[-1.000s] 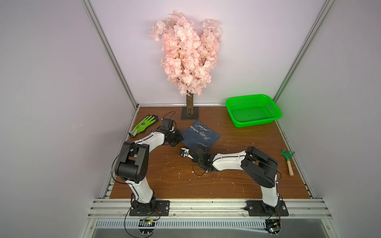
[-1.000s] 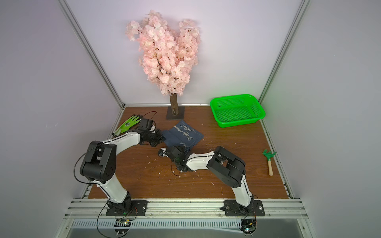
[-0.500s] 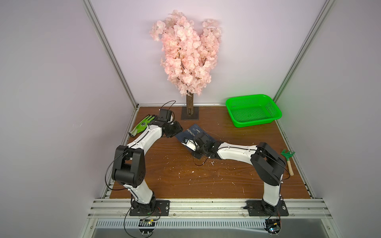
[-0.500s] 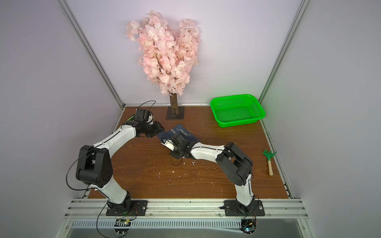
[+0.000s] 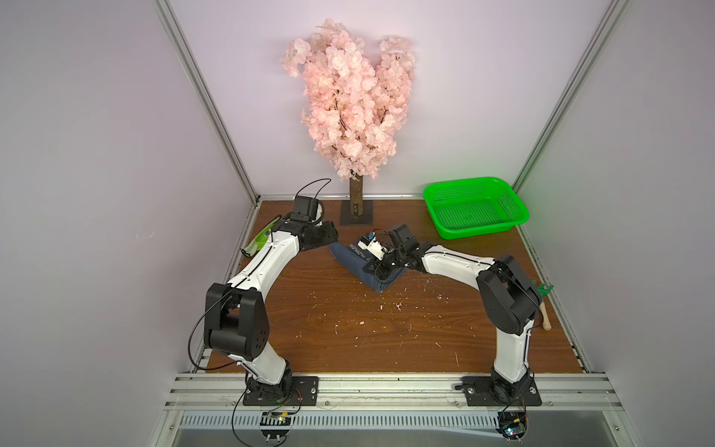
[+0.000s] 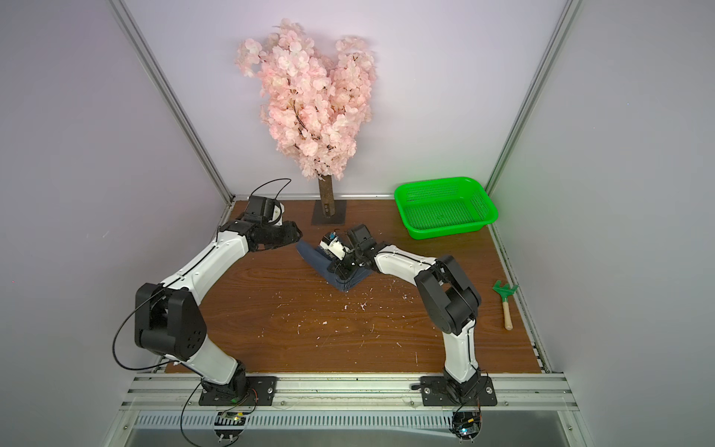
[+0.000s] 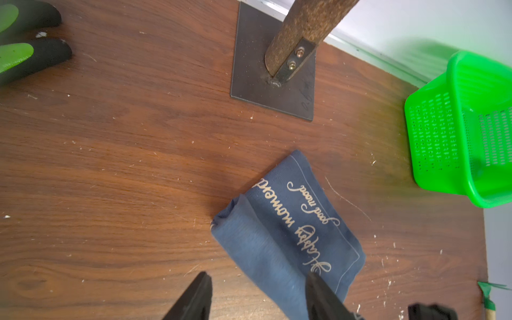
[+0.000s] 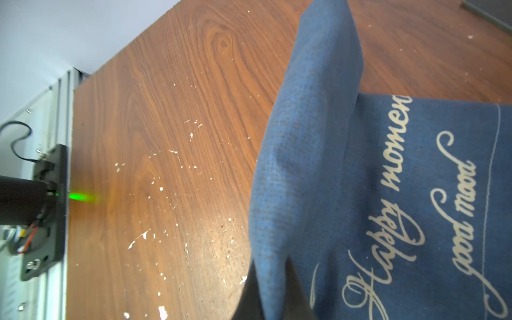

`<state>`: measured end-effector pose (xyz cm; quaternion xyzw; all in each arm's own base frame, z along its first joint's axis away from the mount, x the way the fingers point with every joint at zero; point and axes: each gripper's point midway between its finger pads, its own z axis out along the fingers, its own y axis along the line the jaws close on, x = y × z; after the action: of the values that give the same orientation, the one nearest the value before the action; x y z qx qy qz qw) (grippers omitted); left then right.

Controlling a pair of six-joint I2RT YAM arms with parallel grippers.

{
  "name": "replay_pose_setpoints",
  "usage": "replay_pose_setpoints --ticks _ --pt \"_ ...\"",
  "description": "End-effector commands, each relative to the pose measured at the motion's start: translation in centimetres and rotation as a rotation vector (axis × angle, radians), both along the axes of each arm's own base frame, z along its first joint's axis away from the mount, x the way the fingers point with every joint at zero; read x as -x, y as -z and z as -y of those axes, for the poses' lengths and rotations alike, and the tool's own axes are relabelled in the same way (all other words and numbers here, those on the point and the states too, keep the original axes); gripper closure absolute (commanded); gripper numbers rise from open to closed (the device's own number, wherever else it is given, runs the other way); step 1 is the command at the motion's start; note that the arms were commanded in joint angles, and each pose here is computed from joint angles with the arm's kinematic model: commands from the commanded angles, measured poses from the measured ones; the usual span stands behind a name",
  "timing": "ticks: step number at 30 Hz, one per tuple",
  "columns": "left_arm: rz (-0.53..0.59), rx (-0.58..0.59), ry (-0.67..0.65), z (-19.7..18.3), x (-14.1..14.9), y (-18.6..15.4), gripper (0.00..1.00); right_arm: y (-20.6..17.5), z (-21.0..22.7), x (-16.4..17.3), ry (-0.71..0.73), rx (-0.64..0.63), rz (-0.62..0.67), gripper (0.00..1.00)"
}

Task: Roll up the pillowcase
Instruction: Roll the pillowcase at the center of the board.

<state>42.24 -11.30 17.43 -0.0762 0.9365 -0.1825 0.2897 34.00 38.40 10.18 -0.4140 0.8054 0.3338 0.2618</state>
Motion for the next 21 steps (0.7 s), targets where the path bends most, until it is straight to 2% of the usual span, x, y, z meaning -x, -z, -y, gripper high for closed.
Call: replay_pose_setpoints --ticks 1,10,21 --pt "-0.038 -0.011 0.054 -0.1 1.3 1.2 0.42 -1.1 -0.4 0.0 -0.045 -0.086 -0.073 0.89" --pt "-0.104 0.069 0.112 1.6 2.3 5.5 0.44 -0.1 1.8 -2.1 0.006 -0.06 -0.044 0.7" --pt "-0.114 0.105 0.109 3.2 -1.2 8.4 0.45 1.5 3.5 -3.6 0.081 0.037 0.037 0.61"
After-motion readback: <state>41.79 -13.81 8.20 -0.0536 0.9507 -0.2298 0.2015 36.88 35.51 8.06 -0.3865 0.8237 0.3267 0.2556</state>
